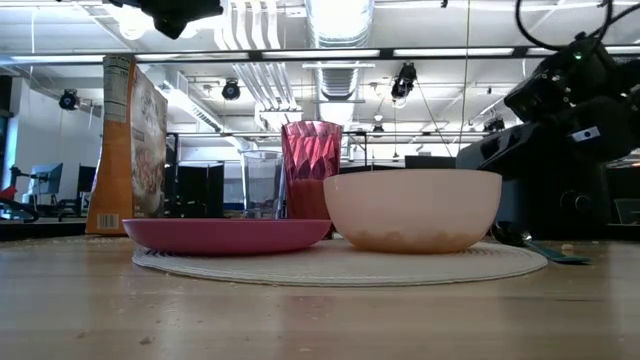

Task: Arrange a breakfast setting
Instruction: Return to Home Position

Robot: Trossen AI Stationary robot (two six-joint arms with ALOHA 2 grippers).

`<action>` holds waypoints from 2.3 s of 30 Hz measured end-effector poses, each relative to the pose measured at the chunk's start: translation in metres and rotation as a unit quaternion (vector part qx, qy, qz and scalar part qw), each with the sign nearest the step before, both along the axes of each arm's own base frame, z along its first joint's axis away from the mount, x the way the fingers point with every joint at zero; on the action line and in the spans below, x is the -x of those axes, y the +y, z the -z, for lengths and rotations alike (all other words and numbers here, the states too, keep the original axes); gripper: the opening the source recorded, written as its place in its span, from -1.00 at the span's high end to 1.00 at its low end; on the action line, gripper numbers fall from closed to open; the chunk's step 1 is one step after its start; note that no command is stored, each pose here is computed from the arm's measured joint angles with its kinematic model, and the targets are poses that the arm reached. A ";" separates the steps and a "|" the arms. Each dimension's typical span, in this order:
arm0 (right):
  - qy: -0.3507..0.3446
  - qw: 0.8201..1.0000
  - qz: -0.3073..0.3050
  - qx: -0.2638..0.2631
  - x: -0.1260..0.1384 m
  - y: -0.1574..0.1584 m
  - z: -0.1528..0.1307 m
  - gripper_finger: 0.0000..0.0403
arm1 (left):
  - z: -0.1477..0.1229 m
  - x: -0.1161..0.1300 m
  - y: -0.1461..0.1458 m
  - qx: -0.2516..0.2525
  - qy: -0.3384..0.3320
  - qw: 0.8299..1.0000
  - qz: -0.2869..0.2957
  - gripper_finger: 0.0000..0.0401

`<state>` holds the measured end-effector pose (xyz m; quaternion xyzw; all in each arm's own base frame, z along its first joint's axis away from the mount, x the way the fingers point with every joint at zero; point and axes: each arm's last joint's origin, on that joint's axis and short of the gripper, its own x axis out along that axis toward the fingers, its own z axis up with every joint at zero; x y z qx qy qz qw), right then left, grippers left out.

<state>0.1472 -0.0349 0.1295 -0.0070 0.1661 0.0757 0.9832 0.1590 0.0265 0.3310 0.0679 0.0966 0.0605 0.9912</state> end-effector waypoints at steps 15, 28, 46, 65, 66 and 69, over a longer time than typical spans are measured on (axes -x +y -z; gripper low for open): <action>-0.014 1.000 0.019 -0.008 0.003 0.000 0.003 0.79 | 0.000 0.000 0.000 0.007 -0.001 1.000 -0.001 0.62; -0.014 1.000 0.019 -0.008 0.004 0.000 0.003 0.79 | 0.000 0.000 0.000 0.009 0.001 1.000 -0.002 0.62; -0.218 0.974 0.015 0.054 0.024 0.007 -0.048 0.79 | 0.007 0.002 0.000 0.009 0.039 0.999 0.000 0.62; -0.438 0.890 0.010 0.122 0.068 0.022 -0.089 0.79 | 0.011 0.002 0.000 0.004 0.060 0.998 0.002 0.62; -0.438 0.891 0.010 0.122 0.069 0.022 -0.089 0.79 | 0.011 0.002 0.000 0.004 0.060 0.998 0.002 0.62; -0.442 0.889 0.010 0.124 0.069 0.022 -0.089 0.79 | 0.011 0.002 0.000 0.003 0.060 0.998 0.002 0.62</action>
